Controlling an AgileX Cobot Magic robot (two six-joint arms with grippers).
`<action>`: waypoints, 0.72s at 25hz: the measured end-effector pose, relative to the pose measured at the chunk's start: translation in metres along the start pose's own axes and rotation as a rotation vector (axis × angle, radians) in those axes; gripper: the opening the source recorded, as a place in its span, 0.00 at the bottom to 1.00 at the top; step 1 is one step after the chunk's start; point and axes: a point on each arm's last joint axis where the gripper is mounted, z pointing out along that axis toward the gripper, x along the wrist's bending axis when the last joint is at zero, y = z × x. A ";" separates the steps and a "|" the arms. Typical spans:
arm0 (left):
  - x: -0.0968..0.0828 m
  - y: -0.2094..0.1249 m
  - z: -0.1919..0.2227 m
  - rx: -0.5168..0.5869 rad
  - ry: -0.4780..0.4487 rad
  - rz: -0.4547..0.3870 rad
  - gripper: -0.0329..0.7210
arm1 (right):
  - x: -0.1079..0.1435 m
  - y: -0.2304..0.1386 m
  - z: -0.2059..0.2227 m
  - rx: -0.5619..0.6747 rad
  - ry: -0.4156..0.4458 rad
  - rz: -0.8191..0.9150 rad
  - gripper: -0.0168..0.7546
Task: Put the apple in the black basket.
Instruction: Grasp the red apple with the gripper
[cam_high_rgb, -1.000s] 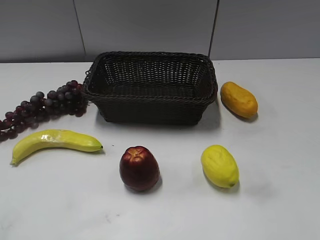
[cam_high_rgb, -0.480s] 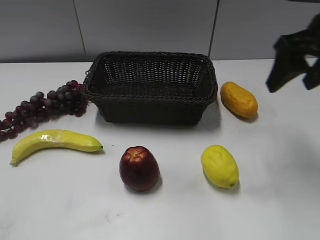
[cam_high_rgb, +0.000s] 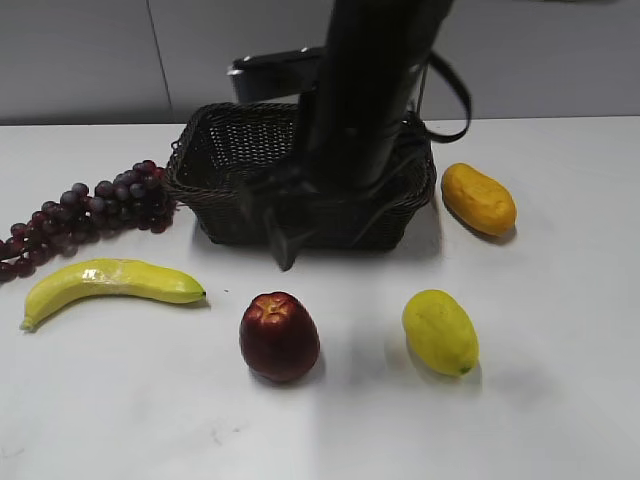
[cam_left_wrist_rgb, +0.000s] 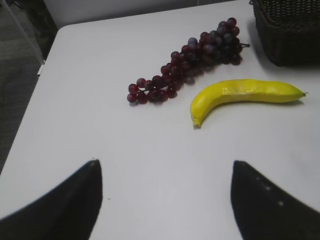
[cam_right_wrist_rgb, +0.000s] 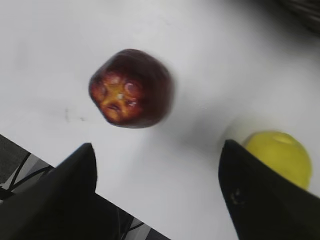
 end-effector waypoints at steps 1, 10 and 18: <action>0.000 0.000 0.000 0.000 0.000 0.000 0.83 | 0.007 0.001 0.009 0.016 -0.001 -0.003 0.77; 0.000 0.000 0.000 0.000 0.001 0.001 0.83 | 0.040 0.011 0.071 0.104 -0.028 0.017 0.77; 0.000 0.000 0.000 0.000 0.001 0.001 0.83 | 0.030 0.011 0.099 0.156 -0.121 0.027 0.77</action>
